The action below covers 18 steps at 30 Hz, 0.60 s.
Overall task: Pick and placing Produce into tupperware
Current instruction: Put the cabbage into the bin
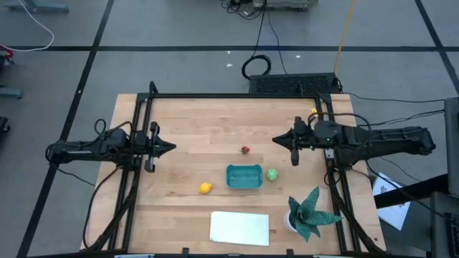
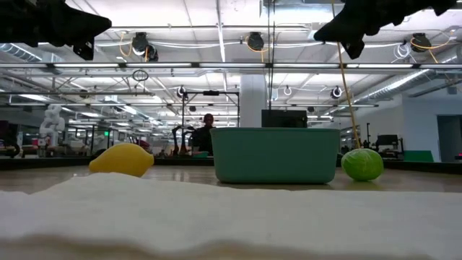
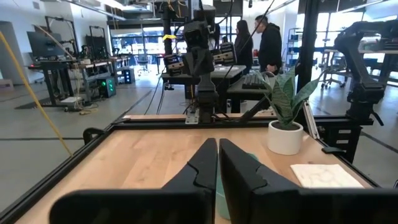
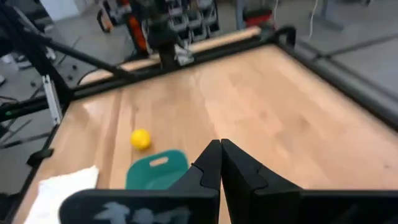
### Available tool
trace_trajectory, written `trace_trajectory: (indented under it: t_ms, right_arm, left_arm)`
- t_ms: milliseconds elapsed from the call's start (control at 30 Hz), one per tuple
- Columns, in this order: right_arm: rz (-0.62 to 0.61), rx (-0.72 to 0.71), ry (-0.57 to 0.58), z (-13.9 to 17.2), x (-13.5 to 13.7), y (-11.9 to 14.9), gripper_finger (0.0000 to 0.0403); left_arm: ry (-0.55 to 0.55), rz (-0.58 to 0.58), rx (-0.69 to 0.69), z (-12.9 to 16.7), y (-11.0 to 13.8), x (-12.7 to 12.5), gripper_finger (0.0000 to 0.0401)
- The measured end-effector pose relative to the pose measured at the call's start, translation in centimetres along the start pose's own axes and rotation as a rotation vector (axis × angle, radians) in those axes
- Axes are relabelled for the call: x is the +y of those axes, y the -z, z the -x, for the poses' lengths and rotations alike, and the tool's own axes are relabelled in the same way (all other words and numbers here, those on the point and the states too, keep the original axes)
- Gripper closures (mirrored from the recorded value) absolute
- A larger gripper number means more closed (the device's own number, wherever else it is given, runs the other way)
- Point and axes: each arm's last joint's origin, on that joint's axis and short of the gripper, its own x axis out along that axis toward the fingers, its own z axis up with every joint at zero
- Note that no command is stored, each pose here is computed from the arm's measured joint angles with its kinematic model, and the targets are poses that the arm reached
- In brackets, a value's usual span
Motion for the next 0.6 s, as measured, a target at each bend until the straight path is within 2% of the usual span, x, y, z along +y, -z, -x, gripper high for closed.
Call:
trace_trajectory:
  t_ms: [167,267,467,600]
  right_arm:
    - [-0.047,0.099,-0.009,-1.1,-0.2,-0.8,0.04]
    - [-0.088,0.171,0.024,-1.7,-0.4,-1.2,0.0384]
    - [-0.152,0.264,0.07,-2.9,-0.4,-1.9,0.0316]
    - [-0.202,0.336,0.03,-3.1,-0.1,-2.4,0.0272]
  left_arm:
    - [0.0,-0.003,0.0,0.0,0.0,0.0,0.0378]
    - [0.0,-0.005,0.003,0.0,0.0,0.0,0.0377]
    - [0.0,-0.019,0.01,0.0,0.1,0.0,0.0377]
    - [0.001,-0.019,0.014,0.0,0.1,0.0,0.0377]
